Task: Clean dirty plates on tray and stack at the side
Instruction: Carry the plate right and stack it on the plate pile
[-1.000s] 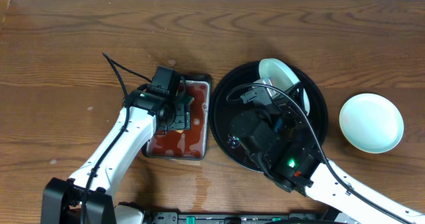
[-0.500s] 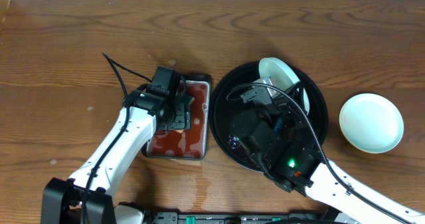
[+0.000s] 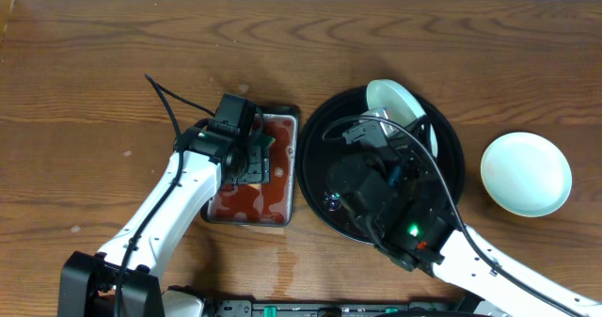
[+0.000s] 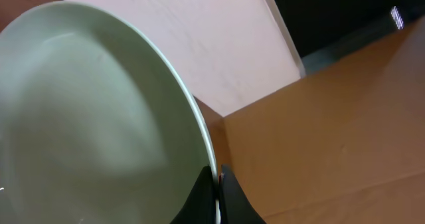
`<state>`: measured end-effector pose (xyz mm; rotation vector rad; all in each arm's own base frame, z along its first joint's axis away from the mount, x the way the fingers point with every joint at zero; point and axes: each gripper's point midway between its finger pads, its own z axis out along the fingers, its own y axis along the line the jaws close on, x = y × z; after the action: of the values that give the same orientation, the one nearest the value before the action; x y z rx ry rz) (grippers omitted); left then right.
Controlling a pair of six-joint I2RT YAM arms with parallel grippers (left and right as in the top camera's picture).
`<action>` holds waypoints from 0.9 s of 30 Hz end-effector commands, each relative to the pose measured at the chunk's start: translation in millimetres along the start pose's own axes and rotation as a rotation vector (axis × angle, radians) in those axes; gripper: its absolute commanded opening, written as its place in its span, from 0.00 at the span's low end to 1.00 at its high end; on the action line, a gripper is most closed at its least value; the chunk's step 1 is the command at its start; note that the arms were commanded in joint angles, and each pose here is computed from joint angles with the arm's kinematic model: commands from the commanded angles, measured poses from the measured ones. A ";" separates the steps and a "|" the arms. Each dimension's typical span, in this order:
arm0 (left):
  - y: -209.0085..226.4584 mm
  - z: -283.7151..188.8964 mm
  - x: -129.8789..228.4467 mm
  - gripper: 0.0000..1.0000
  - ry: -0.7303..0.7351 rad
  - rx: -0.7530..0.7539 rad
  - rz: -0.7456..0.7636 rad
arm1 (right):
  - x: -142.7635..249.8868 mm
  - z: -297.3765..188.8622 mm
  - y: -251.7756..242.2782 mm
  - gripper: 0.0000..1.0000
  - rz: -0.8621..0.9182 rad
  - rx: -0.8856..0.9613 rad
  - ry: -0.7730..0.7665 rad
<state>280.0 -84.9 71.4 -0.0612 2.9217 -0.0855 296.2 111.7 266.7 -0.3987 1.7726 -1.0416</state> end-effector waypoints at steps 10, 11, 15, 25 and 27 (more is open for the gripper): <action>6.5 6.6 7.8 0.80 0.029 -0.027 0.004 | 100.6 56.0 36.9 0.01 0.649 -0.221 0.455; 6.7 6.6 8.4 0.81 0.031 -0.028 0.004 | 108.1 61.7 38.8 0.01 0.688 -0.244 0.500; 7.0 6.6 9.4 0.80 0.035 -0.030 0.004 | 136.4 82.3 42.7 0.01 0.861 -0.354 0.664; 7.0 6.6 9.3 0.80 0.035 -0.030 0.004 | 218.3 95.8 14.2 0.01 1.208 -0.383 0.983; 7.0 6.6 9.3 0.80 0.035 -0.030 0.004 | 234.2 95.9 5.5 0.01 1.251 -0.343 1.021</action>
<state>277.5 -84.2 70.4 -0.0607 2.9314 -0.0815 280.8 -87.6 115.9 1.0519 2.4452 -0.0790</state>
